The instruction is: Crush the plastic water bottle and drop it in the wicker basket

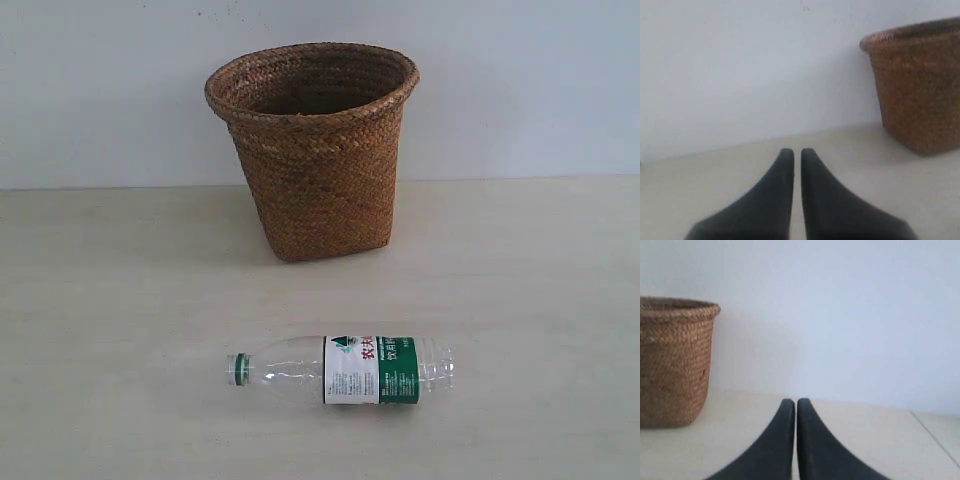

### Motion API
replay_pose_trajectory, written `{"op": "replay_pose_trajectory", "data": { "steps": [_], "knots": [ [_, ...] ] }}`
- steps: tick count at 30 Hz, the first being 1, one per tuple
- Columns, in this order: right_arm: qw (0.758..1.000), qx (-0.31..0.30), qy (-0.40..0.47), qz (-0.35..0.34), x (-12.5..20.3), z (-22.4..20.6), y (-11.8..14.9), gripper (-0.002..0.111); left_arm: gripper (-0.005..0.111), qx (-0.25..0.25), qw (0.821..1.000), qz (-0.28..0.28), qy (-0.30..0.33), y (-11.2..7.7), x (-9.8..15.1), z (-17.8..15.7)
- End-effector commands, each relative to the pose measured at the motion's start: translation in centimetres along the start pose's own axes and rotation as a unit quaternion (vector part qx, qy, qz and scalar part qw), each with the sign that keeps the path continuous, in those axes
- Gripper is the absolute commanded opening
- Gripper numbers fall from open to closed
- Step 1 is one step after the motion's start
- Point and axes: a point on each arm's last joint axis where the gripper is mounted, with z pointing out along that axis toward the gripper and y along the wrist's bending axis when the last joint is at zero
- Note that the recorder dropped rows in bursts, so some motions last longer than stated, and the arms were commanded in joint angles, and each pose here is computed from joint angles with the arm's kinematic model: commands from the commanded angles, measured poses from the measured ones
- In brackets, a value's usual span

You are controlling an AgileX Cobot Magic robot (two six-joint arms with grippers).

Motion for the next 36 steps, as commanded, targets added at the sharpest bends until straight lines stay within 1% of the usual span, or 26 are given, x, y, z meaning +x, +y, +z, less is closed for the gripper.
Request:
{"op": "replay_pose_trajectory", "data": {
  "steps": [1, 4, 6, 8, 10, 11, 12, 14, 15, 16, 18, 22, 25, 28, 30, 32, 34, 35, 36],
  "knots": [
    [0.996, 0.0, -0.084, 0.005, -1.7, -0.1, 0.0, 0.0, 0.005, -0.005, 0.997, -0.002, -0.081, 0.1, -1.6, -0.1],
    [0.994, -0.006, -0.092, 0.064, -1.9, -0.2, 0.0, 0.0, 0.005, -0.006, 0.994, -0.015, -0.105, 0.2, -2.0, -0.2],
    [0.989, -0.011, -0.107, 0.1, -2.1, -0.2, 0.0, 0.0, 0.005, 0.0, 0.99, -0.07, -0.12, 0.2, -2.3, -0.2],
    [0.983, -0.017, -0.128, 0.128, -2.5, -0.3, 0.0, 0.0, 0.005, 0.008, 0.982, -0.13, -0.14, 0.2, -2.6, -0.3],
    [0.979, -0.021, -0.141, 0.146, -2.8, -0.4, 0.0, 0.0, 0.005, 0.021, 0.967, -0.189, -0.171, 0.2, -3.2, -0.5],
    [0.977, -0.023, -0.152, 0.146, -3.4, -0.5, -0.1, 0.0, 0.005, 0.031, 0.957, -0.215, -0.194, 0.3, -3.6, -0.7],
    [0.977, -0.022, -0.158, 0.145, -4.6, -0.3, -0.2, 0.0, 0.005, 0.049, 0.939, -0.242, -0.241, 0.3, -4.4, -1.1],
    [0.978, -0.021, -0.151, 0.142, -6.8, 0.6, -0.4, 0.0, 0.005, 0.062, 0.924, -0.255, -0.277, 0.4, -5.7, -1.5],
    [0.978, -0.021, -0.151, 0.14, -7.7, 1.0, -0.5, 0.0, 0.005, 0.06, 0.927, -0.256, -0.269, 0.5, -6.3, -1.4],
    [0.98, -0.021, -0.144, 0.134, -8.9, 1.8, -0.6, 0.0, 0.005, 0.056, 0.931, -0.257, -0.254, 0.7, -7.6, -1.0],
    [0.985, -0.018, -0.121, 0.124, -10.7, 3.8, -0.8, 0.0, 0.005, 0.055, 0.941, -0.238, -0.234, 0.9, -9.9, 0.1],
    [0.991, -0.017, -0.082, 0.107, -12.1, 6.7, -1.0, 0.0, 0.005, 0.057, 0.954, -0.214, -0.2, 1.1, -12.4, 2.8],
    [0.994, -0.016, -0.043, 0.098, -12.7, 9.1, -1.1, 0.0, 0.005, 0.051, 0.962, -0.216, -0.16, 1.4, -13.9, 5.3],
    [0.997, -0.012, -0.004, 0.081, -13.4, 11.2, -1.2, 0.0, 0.005, 0.054, 0.974, -0.184, -0.12, 1.3, -14.6, 8.0],
    [0.997, -0.009, 0.03, 0.068, -13.5, 12.7, -1.3, 0.0, 0.005, 0.057, 0.978, -0.182, -0.087, 1.2, -14.7, 10.0],
    [0.997, -0.005, 0.06, 0.048, -13.7, 14.1, -1.5, 0.0, 0.005, 0.057, 0.987, -0.145, -0.046, 1.1, -14.5, 11.9],
    [0.994, 0.0, 0.103, 0.032, -13.7, 15.6, -1.6, 0.0, 0.005, 0.042, 0.994, -0.101, 0.018, 1.3, -13.9, 13.9],
    [0.992, 0.001, 0.122, 0.025, -13.6, 16.2, -1.7, 0.0, 0.005, 0.034, 0.995, -0.076, 0.047, 1.4, -13.6, 14.8],
    [0.99, 0.002, 0.14, 0.017, -13.5, 16.8, -1.7, 0.0, 0.005, 0.03, 0.995, -0.064, 0.071, 1.4, -13.3, 15.7]
  ]
}}
